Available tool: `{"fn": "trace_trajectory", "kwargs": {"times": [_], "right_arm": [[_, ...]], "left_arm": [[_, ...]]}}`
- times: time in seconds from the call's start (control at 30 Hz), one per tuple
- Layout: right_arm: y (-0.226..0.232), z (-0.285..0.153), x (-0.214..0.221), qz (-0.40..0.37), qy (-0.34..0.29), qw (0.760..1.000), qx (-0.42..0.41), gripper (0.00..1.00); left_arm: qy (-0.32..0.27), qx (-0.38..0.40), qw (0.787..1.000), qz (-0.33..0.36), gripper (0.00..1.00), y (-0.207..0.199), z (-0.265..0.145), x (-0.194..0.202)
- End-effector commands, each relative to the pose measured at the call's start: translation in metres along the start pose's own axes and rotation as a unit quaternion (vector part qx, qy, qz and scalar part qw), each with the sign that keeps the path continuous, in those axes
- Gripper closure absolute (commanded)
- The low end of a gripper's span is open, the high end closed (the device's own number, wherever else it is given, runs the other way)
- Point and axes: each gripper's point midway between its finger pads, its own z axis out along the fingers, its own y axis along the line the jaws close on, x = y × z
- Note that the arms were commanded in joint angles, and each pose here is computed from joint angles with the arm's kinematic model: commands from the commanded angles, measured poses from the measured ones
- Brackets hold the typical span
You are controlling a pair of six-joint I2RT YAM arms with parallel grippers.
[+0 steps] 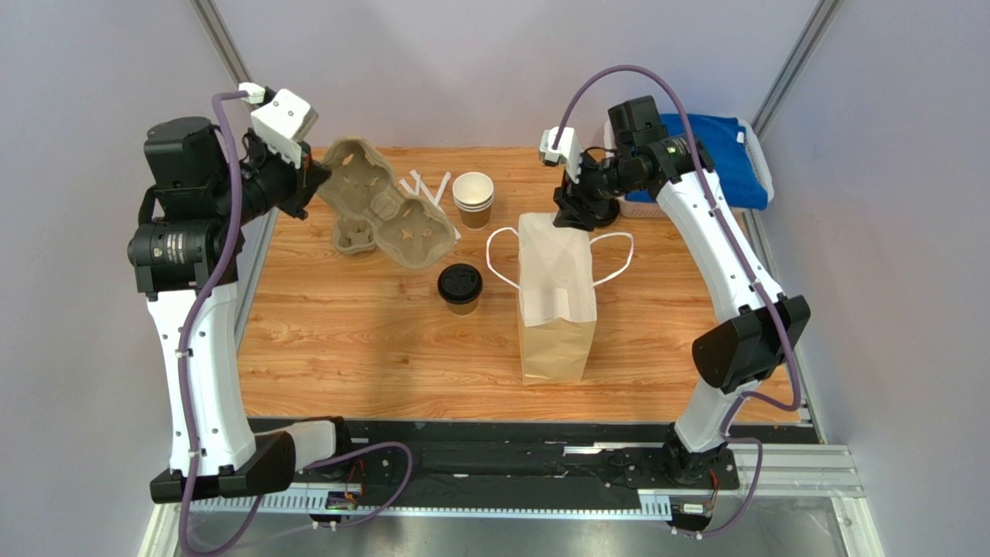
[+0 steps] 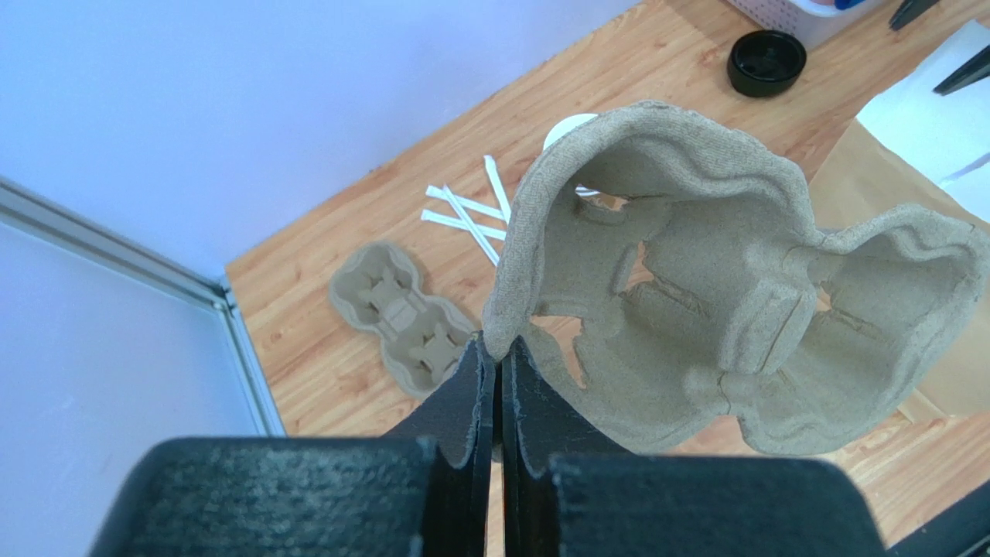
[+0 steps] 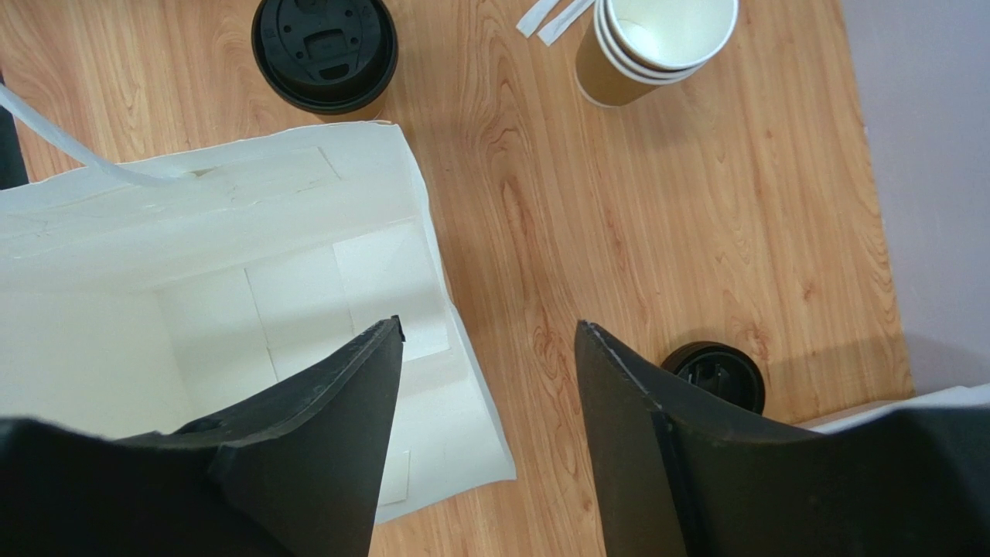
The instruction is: Pack the takeout coffee
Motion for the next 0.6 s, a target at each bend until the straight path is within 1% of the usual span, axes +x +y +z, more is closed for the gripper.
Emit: {"fn": "trace_trajectory", "kwargs": {"times": [0.0, 0.03, 0.07, 0.1, 0.17, 0.2, 0.23, 0.3, 0.33, 0.4, 0.43, 0.47, 0.53, 0.57], "right_arm": [[0.004, 0.008, 0.01, -0.017, 0.02, 1.0, -0.015, 0.41], [0.004, 0.009, 0.011, -0.017, 0.022, 1.0, -0.015, 0.45], [0.004, 0.009, 0.012, -0.015, 0.023, 0.999, -0.017, 0.48], [0.005, 0.009, 0.011, -0.014, 0.021, 0.999, -0.018, 0.57], [0.007, 0.008, 0.008, -0.01, 0.017, 1.0, -0.018, 0.72], [0.007, 0.006, 0.004, -0.011, 0.013, 1.0, -0.012, 0.94], [0.005, 0.003, 0.001, -0.005, 0.012, 1.0, -0.004, 1.0], [0.003, -0.005, -0.008, 0.008, -0.001, 1.0, 0.018, 1.0], [0.003, -0.008, -0.011, 0.011, -0.005, 1.0, 0.024, 1.0], [0.005, -0.017, -0.019, 0.024, -0.018, 0.999, 0.04, 1.0], [0.007, -0.02, -0.021, 0.028, -0.024, 0.998, 0.044, 1.0], [0.008, -0.028, -0.029, 0.034, -0.037, 0.997, 0.059, 1.0], [0.012, -0.03, -0.027, 0.045, -0.039, 0.996, 0.065, 1.0], [0.013, -0.038, -0.032, 0.041, -0.049, 0.995, 0.075, 1.0]], "left_arm": [[-0.047, 0.002, 0.998, 0.044, 1.0, -0.01, -0.005, -0.037], [-0.053, 0.015, 0.997, 0.06, 1.0, -0.02, -0.002, -0.042], [-0.056, 0.004, 0.996, 0.068, 1.0, -0.019, -0.002, -0.049], [-0.07, 0.018, 0.994, 0.079, 1.0, -0.031, 0.0, -0.059], [-0.087, 0.015, 0.992, 0.086, 1.0, -0.035, 0.001, -0.074], [-0.107, 0.035, 0.989, 0.098, 1.0, -0.052, 0.004, -0.087], [-0.111, 0.022, 0.987, 0.113, 1.0, -0.051, 0.006, -0.093], [-0.149, 0.023, 0.979, 0.14, 1.0, -0.063, 0.003, -0.117], [-0.16, 0.036, 0.975, 0.15, 1.0, -0.079, 0.006, -0.125], [-0.187, 0.038, 0.966, 0.176, 1.0, -0.09, 0.004, -0.143], [-0.196, 0.054, 0.962, 0.183, 1.0, -0.106, 0.006, -0.149], [-0.204, 0.055, 0.958, 0.195, 1.0, -0.11, 0.006, -0.154], [-0.225, 0.062, 0.95, 0.209, 1.0, -0.126, 0.005, -0.165], [-0.239, 0.061, 0.945, 0.216, 1.0, -0.131, 0.005, -0.171]]}}
